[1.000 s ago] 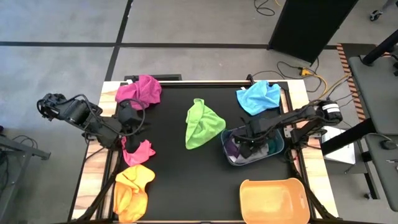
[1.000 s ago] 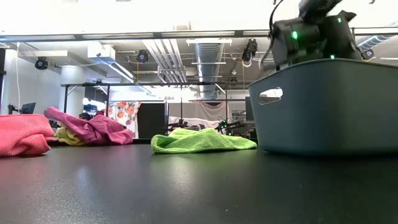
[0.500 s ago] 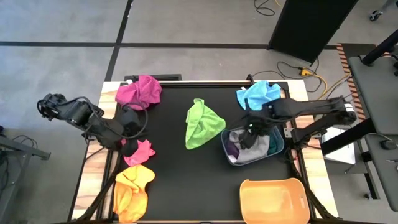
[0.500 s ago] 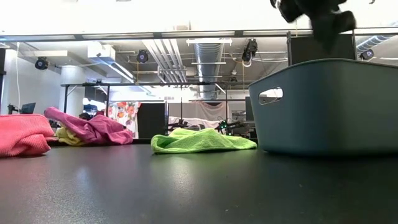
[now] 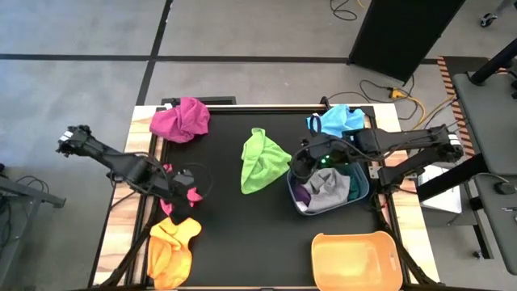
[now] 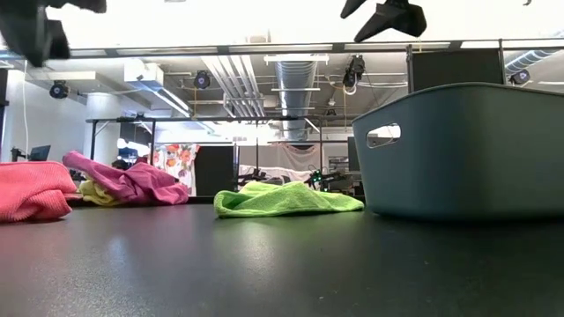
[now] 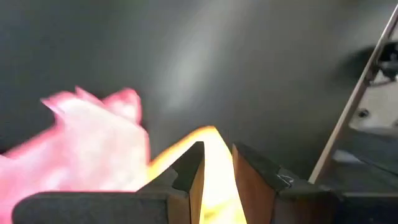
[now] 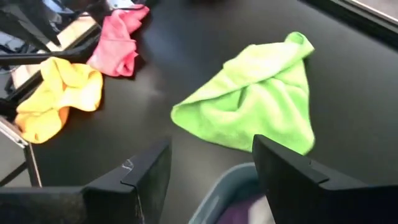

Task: Sort towels by color in basket
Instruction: Put the orange towel into the blue bin

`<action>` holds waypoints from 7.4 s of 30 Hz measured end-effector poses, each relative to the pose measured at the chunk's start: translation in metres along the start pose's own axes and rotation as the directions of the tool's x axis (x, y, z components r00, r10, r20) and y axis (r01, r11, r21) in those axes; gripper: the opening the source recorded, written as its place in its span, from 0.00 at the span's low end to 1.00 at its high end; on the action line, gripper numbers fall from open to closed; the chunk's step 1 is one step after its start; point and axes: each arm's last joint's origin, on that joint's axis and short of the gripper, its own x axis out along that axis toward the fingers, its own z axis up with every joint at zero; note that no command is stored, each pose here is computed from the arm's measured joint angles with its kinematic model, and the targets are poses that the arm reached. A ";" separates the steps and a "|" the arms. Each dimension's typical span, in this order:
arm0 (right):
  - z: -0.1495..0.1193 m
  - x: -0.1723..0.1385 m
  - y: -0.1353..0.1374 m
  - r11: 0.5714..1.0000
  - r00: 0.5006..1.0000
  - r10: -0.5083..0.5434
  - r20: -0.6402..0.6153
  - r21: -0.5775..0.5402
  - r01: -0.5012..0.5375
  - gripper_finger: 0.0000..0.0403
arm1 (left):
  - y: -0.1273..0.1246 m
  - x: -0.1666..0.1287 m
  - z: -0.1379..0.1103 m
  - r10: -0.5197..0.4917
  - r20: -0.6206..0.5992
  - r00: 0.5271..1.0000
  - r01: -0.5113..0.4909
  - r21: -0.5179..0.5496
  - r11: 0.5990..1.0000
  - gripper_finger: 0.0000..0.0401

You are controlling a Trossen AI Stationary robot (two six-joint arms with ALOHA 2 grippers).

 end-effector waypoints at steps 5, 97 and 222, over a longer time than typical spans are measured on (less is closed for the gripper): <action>-0.002 0.006 0.000 1.000 1.000 -0.014 -0.019 -0.006 0.014 0.52 | -0.001 0.029 -0.015 -0.014 -0.120 0.993 0.006 -0.066 0.998 0.17; -0.006 0.146 0.129 0.880 0.869 0.349 0.350 -0.442 -0.175 0.74 | 0.011 0.011 0.006 -0.506 0.770 0.390 0.443 0.325 0.836 0.01; 0.018 -0.047 -0.005 0.869 0.890 -0.411 -0.197 0.209 0.448 0.04 | 0.056 -0.116 -0.017 -0.174 0.858 0.482 0.001 0.198 0.980 0.50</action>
